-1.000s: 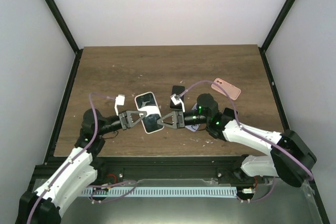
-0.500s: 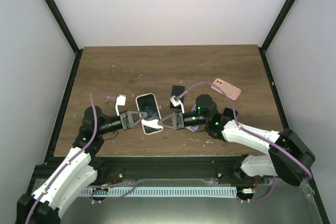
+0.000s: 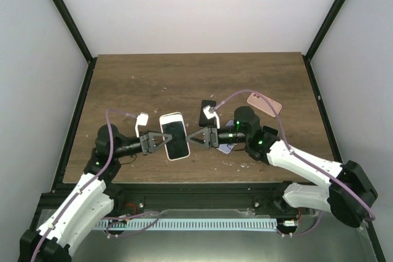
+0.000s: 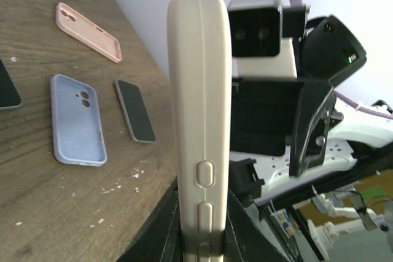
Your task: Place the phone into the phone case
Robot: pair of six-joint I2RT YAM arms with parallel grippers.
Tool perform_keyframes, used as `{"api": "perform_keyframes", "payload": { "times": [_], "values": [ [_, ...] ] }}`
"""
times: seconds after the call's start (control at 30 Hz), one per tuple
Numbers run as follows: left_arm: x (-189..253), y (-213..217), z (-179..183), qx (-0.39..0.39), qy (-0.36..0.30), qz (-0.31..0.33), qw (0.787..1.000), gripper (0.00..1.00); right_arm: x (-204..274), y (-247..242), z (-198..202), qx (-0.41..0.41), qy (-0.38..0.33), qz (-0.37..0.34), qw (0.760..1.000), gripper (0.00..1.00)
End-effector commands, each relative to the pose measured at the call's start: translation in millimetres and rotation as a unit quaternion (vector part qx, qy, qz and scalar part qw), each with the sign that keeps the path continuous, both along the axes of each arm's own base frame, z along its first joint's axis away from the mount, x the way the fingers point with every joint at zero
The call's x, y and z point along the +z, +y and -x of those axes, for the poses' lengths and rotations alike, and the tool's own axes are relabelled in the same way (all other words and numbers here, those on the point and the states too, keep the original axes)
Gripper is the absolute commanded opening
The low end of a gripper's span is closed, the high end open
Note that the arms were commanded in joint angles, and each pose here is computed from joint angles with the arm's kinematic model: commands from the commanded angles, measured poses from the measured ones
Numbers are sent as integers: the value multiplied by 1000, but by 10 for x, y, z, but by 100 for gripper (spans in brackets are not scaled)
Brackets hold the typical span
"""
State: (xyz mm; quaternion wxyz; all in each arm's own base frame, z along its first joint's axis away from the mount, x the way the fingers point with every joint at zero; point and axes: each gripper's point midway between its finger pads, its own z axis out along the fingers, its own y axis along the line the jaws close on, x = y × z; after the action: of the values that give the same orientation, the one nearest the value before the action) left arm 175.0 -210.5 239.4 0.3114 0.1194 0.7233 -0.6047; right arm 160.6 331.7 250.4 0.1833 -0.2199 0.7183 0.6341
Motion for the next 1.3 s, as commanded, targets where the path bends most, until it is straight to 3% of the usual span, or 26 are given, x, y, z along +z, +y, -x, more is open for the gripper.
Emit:
{"api": "perform_keyframes", "payload": {
  "times": [0.0, 0.3, 0.67, 0.87, 0.9, 0.97, 1.2, 1.27],
  "values": [
    [312, -42, 195, -56, -48, 35, 997, 0, 340, -33, -139, -26, -66, -8, 997, 59],
    [332, -104, 341, -108, -37, 59, 992, 0, 625, 78, -289, -11, -86, -9, 996, 67],
    [317, -127, 348, -118, -31, 57, 991, 0, 613, 212, -308, 23, -66, -21, 997, 62],
    [149, -133, 255, -97, -1, 26, 995, 0, 617, 166, -369, -6, -70, -18, 997, 32],
    [123, -134, 241, -95, -1, 19, 995, 0, 623, 149, -379, -12, -73, -18, 997, 26],
    [32, -129, 171, -79, 10, 5, 997, 0, 622, 126, -420, -25, -78, -14, 997, 3],
    [-235, -107, -42, -36, 40, -56, 997, 0, 405, 158, -534, -40, -61, 28, 997, 1],
    [-283, -115, -43, -39, 48, -56, 997, 0, 316, 160, -539, -40, -49, 36, 997, 8]
  ]
}}
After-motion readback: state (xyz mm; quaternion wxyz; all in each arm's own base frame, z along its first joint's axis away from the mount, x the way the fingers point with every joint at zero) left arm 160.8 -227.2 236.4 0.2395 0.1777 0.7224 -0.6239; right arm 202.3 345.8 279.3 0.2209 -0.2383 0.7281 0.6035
